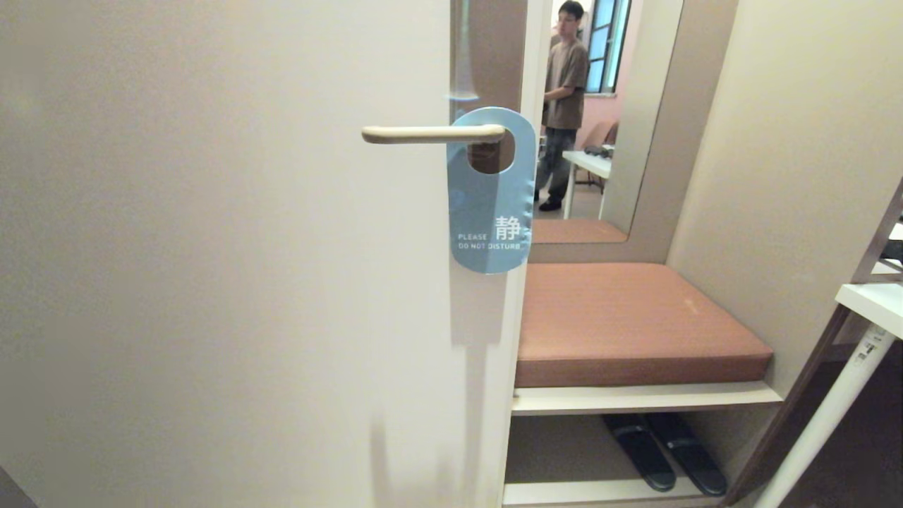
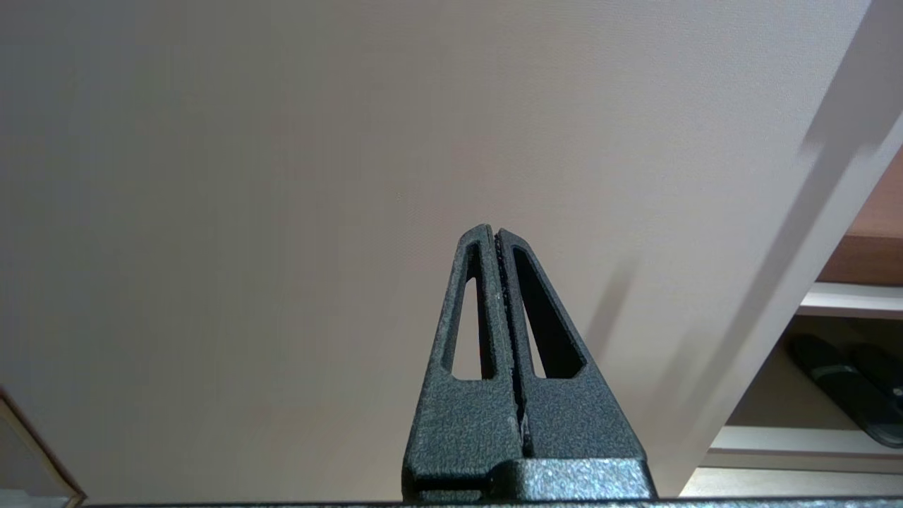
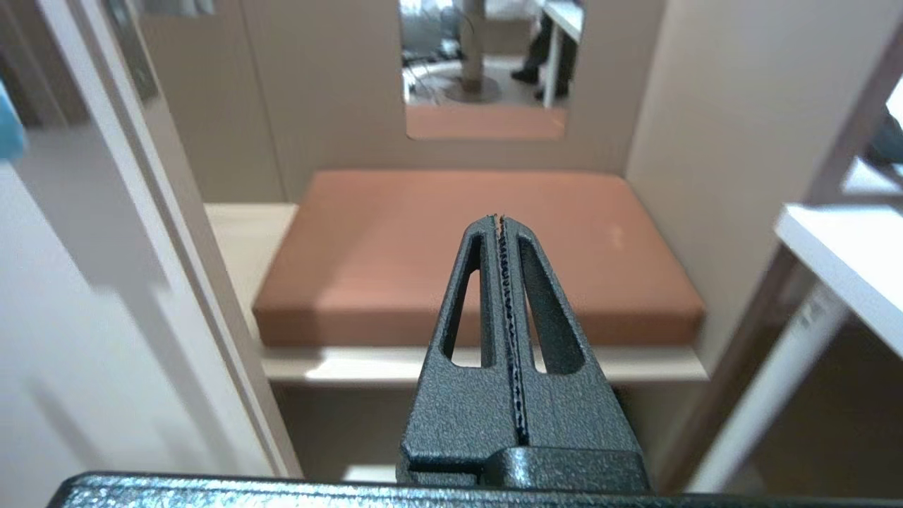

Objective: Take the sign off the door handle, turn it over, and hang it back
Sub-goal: Take down the sign

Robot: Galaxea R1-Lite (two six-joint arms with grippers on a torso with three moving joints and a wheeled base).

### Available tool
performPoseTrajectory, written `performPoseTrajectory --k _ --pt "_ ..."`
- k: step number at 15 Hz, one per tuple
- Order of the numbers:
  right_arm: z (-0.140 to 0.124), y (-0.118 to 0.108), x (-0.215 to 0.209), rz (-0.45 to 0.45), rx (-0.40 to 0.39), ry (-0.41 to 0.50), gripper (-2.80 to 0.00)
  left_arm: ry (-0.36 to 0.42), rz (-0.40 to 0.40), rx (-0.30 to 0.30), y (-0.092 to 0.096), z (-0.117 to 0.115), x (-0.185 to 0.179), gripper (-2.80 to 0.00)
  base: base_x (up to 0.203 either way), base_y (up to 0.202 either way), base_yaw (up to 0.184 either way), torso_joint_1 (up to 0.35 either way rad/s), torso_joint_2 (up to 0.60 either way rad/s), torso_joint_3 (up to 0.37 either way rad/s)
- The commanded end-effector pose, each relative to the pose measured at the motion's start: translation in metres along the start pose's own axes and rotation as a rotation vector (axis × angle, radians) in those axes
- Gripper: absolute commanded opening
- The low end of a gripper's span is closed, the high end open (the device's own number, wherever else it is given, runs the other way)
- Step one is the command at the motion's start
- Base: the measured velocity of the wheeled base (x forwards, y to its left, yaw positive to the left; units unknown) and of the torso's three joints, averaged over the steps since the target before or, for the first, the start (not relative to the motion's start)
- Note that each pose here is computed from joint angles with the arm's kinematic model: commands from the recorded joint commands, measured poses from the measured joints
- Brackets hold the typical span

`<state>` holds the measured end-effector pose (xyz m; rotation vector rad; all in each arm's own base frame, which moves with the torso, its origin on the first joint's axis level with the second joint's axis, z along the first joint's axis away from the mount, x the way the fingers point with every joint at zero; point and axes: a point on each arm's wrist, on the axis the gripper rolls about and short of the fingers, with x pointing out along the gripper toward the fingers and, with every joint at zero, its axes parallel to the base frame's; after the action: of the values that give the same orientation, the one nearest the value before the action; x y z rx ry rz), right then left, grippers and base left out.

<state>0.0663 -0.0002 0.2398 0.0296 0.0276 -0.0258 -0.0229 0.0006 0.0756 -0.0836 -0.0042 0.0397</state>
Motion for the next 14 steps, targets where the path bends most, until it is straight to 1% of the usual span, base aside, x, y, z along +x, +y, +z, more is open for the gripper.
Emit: performPoseTrajectory --k 1,2,4,5,6,9,11,13,14 --pt "0.003 0.000 0.013 -0.001 -0.001 0.021 -2.80 0.001 0.002 -0.002 0.000 0.000 0.000 -2.80 0.000 0.000 0.000 0.000 0.00 0.000" --pt "0.007 -0.001 0.019 -0.016 -0.003 0.016 -2.80 0.001 0.002 -0.001 0.000 0.000 0.000 -2.80 0.000 0.000 0.000 0.000 0.00 0.000" --pt "0.009 -0.007 0.029 -0.080 -0.032 0.031 -2.80 0.001 0.002 -0.001 0.000 0.000 0.000 -2.80 0.000 0.000 0.000 0.000 0.00 0.000" --pt "0.011 -0.008 0.035 -0.083 -0.042 0.039 -2.80 0.001 0.001 -0.001 0.000 0.000 0.000 -2.80 0.000 0.000 0.000 0.000 0.00 0.000" --pt "0.012 -0.008 0.041 -0.063 -0.044 0.042 -2.80 0.001 0.001 -0.002 0.000 0.000 0.000 -2.80 0.000 0.000 0.000 0.000 0.00 0.000" --pt "0.017 -0.008 0.066 0.041 -0.044 0.019 -2.80 0.001 0.002 -0.002 0.000 0.000 0.000 -2.80 0.000 0.000 0.000 0.000 0.00 0.000" --pt "0.018 -0.013 0.080 0.151 -0.045 0.013 -2.80 0.001 0.000 -0.001 0.000 0.000 0.000 -2.80 0.000 0.000 0.000 0.000 0.00 0.000" --pt "0.014 -0.018 0.093 0.282 -0.042 0.023 -2.80 0.001 0.000 -0.001 0.000 0.000 0.000 -2.80 0.000 0.000 0.000 0.000 0.00 0.000" --pt "0.012 -0.021 0.101 0.326 -0.042 0.023 -2.80 0.001 0.002 -0.002 0.000 0.000 0.000 -2.80 0.000 0.000 0.000 0.000 0.00 0.000"
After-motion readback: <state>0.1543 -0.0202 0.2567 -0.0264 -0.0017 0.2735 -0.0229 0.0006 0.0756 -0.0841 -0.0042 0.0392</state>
